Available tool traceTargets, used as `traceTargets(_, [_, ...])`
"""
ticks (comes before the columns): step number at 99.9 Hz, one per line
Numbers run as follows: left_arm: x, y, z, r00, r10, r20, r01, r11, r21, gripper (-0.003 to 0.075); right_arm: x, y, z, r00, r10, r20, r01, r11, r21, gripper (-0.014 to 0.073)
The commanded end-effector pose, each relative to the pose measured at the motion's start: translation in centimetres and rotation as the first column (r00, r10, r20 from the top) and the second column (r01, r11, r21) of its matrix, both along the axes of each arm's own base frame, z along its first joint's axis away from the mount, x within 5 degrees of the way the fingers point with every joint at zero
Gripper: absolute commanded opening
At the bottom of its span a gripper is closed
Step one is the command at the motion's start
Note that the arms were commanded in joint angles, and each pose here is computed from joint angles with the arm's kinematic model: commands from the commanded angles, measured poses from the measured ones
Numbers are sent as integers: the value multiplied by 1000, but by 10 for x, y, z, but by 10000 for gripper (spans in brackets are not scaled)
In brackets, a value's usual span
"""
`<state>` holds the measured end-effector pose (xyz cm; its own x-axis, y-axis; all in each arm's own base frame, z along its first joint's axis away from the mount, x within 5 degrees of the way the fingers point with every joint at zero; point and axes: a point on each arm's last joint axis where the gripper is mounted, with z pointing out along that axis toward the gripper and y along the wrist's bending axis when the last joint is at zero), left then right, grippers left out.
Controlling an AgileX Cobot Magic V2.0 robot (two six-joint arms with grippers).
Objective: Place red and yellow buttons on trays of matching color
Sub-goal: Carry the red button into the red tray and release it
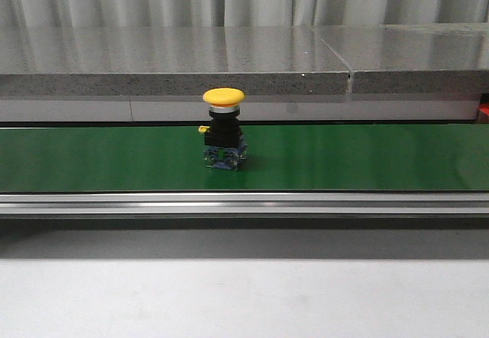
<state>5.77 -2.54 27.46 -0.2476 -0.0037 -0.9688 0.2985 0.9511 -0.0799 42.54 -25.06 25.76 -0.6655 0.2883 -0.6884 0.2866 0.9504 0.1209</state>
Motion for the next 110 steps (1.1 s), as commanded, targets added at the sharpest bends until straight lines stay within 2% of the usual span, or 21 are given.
traceTargets(1, [1, 1, 14, 997, 24, 75, -21, 999, -47, -19, 0, -5, 38, 991, -29, 129, 36, 998, -50, 57])
traceTargets(37, [1, 1, 14, 997, 24, 75, -21, 999, -47, -19, 13, -13, 0, 997, -35, 76, 36, 999, -17, 57])
traceTargets(71, [1, 1, 14, 997, 24, 75, -21, 999, -47, -19, 13, -12, -3, 998, -29, 61, 29, 1000, -6, 74])
traceTargets(79, [1, 1, 14, 997, 24, 75, -21, 999, -47, -19, 12, -12, -3, 998, -27, 57, 27, 1000, -3, 155])
traceTargets(98, [1, 1, 14, 997, 24, 75, -21, 999, -47, -19, 13, -12, -3, 998, -28, 60, 29, 1000, -6, 497])
traceTargets(110, [1, 1, 14, 997, 24, 75, -21, 999, -47, -19, 13, -14, -2, 996, -37, 76, 39, 999, -17, 590])
